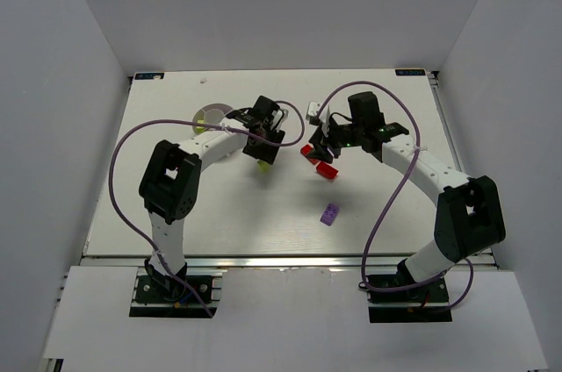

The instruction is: Sort the legos into containers by color

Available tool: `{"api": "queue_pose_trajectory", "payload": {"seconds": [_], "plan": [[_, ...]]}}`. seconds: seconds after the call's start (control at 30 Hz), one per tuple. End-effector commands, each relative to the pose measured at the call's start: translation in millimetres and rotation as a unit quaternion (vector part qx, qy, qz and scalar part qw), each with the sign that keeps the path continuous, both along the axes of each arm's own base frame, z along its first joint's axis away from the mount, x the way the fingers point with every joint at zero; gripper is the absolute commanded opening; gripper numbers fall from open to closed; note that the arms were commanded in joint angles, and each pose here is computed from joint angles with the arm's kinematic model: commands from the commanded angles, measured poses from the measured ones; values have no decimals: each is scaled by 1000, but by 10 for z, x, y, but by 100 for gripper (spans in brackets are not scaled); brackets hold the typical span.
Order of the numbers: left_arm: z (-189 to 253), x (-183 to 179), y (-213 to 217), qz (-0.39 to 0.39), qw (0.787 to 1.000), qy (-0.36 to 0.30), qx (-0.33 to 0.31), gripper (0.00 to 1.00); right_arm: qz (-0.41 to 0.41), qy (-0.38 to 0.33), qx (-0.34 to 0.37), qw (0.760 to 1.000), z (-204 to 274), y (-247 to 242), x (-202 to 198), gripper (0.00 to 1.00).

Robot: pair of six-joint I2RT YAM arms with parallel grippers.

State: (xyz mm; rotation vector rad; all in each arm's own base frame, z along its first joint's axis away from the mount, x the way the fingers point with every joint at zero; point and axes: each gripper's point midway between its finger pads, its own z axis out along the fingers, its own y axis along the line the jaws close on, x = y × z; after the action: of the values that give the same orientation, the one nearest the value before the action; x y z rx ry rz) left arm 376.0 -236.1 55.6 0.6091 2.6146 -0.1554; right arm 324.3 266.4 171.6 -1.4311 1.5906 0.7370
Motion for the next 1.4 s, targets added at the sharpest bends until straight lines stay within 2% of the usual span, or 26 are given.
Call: {"api": "queue_pose_trajectory", "payload": {"seconds": [0.0, 0.1, 0.37, 0.43, 0.5, 0.57, 0.8, 0.83, 0.93, 0.97, 1.03, 1.07, 1.17, 1.37], "plan": [[66, 58, -48, -6, 1000, -10, 0, 57, -4, -2, 6, 1000, 74, -21, -8, 54], [20, 46, -46, -8, 1000, -2, 4, 51, -6, -3, 5, 1000, 79, -33, 1, 54], [-31, 5, -16, -10, 1000, 7, 12, 46, -7, 1, 7, 1000, 77, -40, 8, 54], [-37, 5, -15, -11, 1000, 8, 13, 41, -6, 0, 9, 1000, 92, -32, 13, 54], [-3, 23, -21, -10, 1000, 6, 13, 31, -7, 0, 9, 1000, 91, -39, 19, 54], [34, 40, -34, -8, 1000, 3, 10, 29, -7, -1, 10, 1000, 103, -38, 15, 54], [497, 71, -36, 39, 998, -27, -34, 21, -8, -5, 7, 1000, 105, -64, 9, 54], [716, 69, -7, 49, 996, -46, -55, 21, -9, -5, 6, 1000, 94, -73, 9, 54], [1083, 80, 201, 100, 984, -66, -133, 21, -7, -2, 6, 1000, 73, -74, -8, 54], [1190, 196, 423, 142, 974, -76, -161, 21, -6, -1, 6, 1000, 62, -69, -15, 54], [1339, 220, 659, 173, 961, -84, -198, 20, -3, 0, 8, 1000, 62, -61, -20, 53], [1537, 296, 935, 203, 949, -111, -213, 19, -3, 0, 8, 1000, 63, -63, -15, 53], [1752, 406, 1413, 258, 930, -142, -219, 19, -1, 1, 11, 1000, 73, -42, -5, 53], [1721, 666, 2122, 345, 899, -157, -219, 20, -1, 0, 12, 1000, 94, -31, 13, 53]]}}
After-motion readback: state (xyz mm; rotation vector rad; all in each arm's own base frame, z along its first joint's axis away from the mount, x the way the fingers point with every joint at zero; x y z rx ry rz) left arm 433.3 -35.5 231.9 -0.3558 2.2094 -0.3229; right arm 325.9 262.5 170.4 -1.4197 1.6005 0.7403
